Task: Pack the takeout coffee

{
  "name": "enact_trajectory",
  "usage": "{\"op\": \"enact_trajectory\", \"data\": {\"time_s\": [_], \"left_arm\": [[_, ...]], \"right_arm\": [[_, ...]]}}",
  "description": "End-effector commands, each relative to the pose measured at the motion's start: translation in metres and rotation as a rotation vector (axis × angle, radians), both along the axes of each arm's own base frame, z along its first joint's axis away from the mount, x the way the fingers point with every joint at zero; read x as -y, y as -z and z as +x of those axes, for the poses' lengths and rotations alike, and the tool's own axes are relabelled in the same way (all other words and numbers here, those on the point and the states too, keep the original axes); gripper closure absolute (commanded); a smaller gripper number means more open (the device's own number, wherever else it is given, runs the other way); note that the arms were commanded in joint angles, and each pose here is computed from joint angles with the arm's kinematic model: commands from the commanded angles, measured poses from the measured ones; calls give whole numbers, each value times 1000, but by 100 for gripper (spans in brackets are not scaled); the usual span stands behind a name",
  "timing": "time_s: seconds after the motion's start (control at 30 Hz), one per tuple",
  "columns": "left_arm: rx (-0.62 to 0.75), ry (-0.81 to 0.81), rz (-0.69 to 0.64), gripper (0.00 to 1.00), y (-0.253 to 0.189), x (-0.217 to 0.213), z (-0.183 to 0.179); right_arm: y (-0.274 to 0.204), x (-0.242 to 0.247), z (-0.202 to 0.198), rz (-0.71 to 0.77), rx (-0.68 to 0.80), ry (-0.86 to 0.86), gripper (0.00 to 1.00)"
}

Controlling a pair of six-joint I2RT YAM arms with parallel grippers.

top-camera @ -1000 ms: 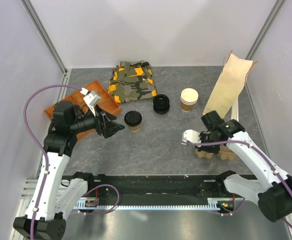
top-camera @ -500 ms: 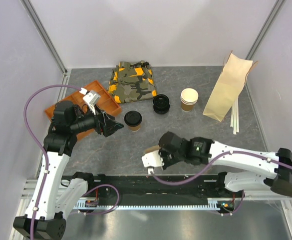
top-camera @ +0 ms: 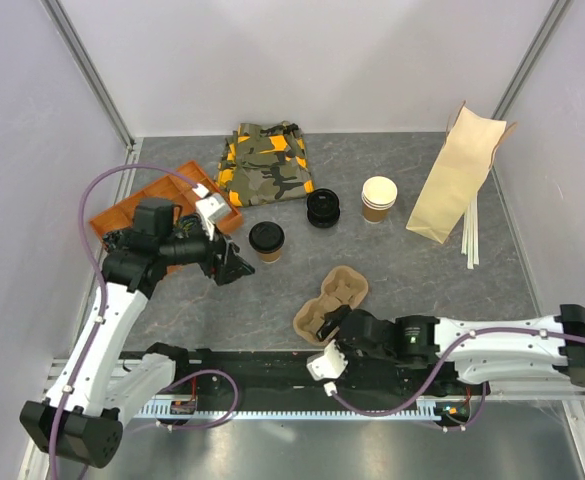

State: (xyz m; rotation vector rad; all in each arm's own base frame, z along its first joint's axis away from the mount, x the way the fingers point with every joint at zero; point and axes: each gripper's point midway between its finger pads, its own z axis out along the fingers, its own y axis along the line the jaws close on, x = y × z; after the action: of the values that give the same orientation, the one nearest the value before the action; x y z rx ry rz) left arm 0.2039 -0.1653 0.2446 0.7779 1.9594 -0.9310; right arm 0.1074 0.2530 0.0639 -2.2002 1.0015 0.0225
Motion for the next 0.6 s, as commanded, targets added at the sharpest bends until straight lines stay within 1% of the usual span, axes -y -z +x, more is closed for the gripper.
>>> {"op": "enact_trajectory", "data": {"time_s": [0.0, 0.03, 0.1, 0.13, 0.17, 0.2, 0.23, 0.27, 0.3, 0.33, 0.37, 0.4, 0.43, 0.47, 0.5, 0.53, 0.57], "left_arm": [[182, 178, 156, 16, 9, 9, -7], [201, 240, 174, 15, 13, 18, -13], [295, 331, 228, 14, 14, 27, -13], [313, 412, 246, 13, 20, 41, -18], [389, 473, 267, 13, 16, 48, -16], [412, 519, 277, 12, 17, 55, -15], [440, 589, 278, 12, 17, 68, -22], [473, 657, 302, 12, 23, 79, -15], [497, 702, 315, 12, 27, 87, -14], [554, 787, 328, 12, 31, 99, -18], [548, 836, 339, 12, 43, 109, -15], [561, 876, 336, 12, 47, 117, -16], [581, 929, 327, 12, 52, 127, -19], [586, 948, 313, 12, 52, 134, -18], [567, 985, 283, 12, 63, 144, -19], [607, 1031, 271, 12, 66, 149, -20], [622, 1062, 269, 8, 74, 151, -23]], "right_arm": [[-51, -10, -3, 116, 38, -20, 18], [-63, -8, -6, 142, 28, -18, 11], [-85, -4, -14, 155, 4, -26, 7], [-99, -1, -16, 196, -17, -8, 2], [-109, 0, -20, 219, -40, -8, 2], [-132, 2, -23, 266, -59, 7, 2], [-142, 3, -25, 312, -121, 73, 2], [-167, 3, -22, 379, -142, 122, 2], [-180, 3, -22, 431, -183, 177, 2], [-192, 2, -21, 489, -261, 245, 2], [-203, 4, -16, 530, -313, 293, 2], [-225, 11, 9, 619, -312, 418, 2], [-235, 16, 20, 672, -324, 499, 2], [-243, 19, 29, 745, -389, 605, 2], [-257, 35, 53, 830, -384, 732, 2], [-263, 43, 61, 884, -417, 806, 2], [-269, 50, 66, 946, -473, 876, 2]]}}
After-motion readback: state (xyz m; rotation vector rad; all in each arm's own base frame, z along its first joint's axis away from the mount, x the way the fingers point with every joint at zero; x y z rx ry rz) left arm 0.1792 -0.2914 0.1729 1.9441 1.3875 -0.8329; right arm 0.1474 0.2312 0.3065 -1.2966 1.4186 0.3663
